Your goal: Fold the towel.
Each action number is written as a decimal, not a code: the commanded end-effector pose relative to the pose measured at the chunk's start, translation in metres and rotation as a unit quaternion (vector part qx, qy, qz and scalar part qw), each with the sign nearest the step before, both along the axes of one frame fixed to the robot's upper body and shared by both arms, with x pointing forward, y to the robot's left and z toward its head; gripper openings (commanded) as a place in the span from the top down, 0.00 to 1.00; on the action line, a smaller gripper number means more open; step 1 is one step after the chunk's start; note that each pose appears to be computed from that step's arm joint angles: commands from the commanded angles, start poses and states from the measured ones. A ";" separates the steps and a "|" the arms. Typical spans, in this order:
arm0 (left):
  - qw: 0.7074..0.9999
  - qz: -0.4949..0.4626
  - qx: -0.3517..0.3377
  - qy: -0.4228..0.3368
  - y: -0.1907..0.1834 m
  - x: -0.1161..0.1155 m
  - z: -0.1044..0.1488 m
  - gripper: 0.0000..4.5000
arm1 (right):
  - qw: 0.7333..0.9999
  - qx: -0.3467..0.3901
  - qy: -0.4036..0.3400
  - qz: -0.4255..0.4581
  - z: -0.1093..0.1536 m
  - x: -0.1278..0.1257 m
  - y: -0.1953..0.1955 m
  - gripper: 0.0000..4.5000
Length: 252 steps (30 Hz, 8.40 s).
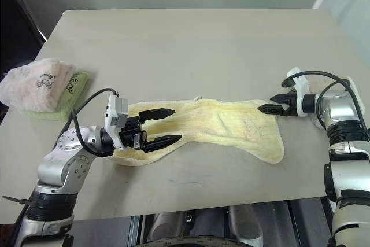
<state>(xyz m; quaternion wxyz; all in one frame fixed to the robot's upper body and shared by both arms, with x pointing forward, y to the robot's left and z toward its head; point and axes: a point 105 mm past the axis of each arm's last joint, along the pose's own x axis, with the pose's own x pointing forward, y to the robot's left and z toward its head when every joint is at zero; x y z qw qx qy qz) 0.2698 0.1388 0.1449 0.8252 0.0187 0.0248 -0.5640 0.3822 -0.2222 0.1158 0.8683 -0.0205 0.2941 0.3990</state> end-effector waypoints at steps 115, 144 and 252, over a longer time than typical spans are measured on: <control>0.992 0.074 -0.026 -0.098 0.019 0.027 0.028 0.00 | 0.980 0.030 -0.191 0.038 0.075 -0.007 0.021 0.99; 0.959 0.228 -0.149 0.081 0.146 0.082 0.021 0.00 | 0.885 0.066 -0.410 0.211 0.222 -0.103 0.078 0.99; 0.991 -0.034 0.044 0.119 0.069 0.092 0.001 0.28 | 0.799 0.190 -0.497 0.280 0.327 -0.164 0.094 1.00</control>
